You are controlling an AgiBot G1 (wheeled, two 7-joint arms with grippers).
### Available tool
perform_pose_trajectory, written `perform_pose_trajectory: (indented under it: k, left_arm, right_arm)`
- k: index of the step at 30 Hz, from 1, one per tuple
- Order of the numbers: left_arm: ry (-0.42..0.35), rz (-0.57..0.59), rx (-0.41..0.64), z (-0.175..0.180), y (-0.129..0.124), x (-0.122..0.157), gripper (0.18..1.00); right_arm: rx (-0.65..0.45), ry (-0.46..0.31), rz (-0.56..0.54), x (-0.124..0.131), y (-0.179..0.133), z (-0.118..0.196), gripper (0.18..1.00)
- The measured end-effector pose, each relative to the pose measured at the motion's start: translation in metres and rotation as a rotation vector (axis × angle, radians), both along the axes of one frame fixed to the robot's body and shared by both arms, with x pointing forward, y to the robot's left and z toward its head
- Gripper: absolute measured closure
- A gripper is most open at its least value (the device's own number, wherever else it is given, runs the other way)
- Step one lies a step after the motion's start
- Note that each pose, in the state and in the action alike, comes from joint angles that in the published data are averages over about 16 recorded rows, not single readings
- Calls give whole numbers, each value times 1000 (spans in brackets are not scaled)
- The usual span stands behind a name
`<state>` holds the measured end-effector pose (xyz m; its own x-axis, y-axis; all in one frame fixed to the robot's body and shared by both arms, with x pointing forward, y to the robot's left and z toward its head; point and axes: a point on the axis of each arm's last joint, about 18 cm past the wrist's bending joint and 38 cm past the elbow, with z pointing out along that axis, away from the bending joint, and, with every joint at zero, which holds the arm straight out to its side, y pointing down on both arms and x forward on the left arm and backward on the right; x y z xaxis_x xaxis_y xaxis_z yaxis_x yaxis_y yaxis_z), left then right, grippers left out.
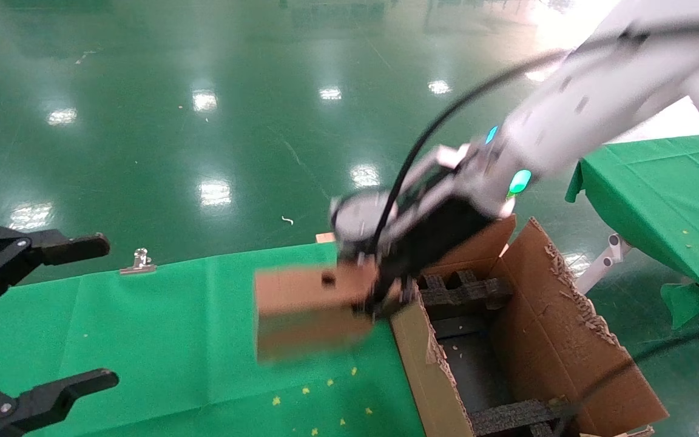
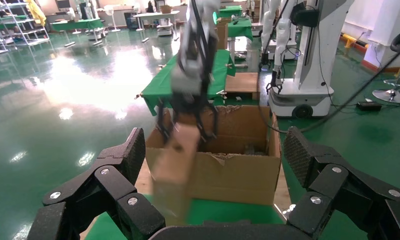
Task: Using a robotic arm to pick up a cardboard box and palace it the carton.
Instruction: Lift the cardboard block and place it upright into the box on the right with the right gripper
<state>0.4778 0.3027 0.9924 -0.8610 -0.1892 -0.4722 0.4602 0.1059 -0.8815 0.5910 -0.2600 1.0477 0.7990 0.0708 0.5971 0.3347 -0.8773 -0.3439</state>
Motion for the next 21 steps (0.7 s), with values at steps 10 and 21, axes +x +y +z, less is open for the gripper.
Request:
perform_pose_trajectory:
  k: [10, 21]
  left_arm:
    - [0, 0, 0, 0, 0, 0, 184]
    - [0, 0, 0, 0, 0, 0, 184]
  right_arm:
    - [36, -143, -22, -21, -25, 78, 773]
    - [37, -161, -191, -49, -104, 89, 776]
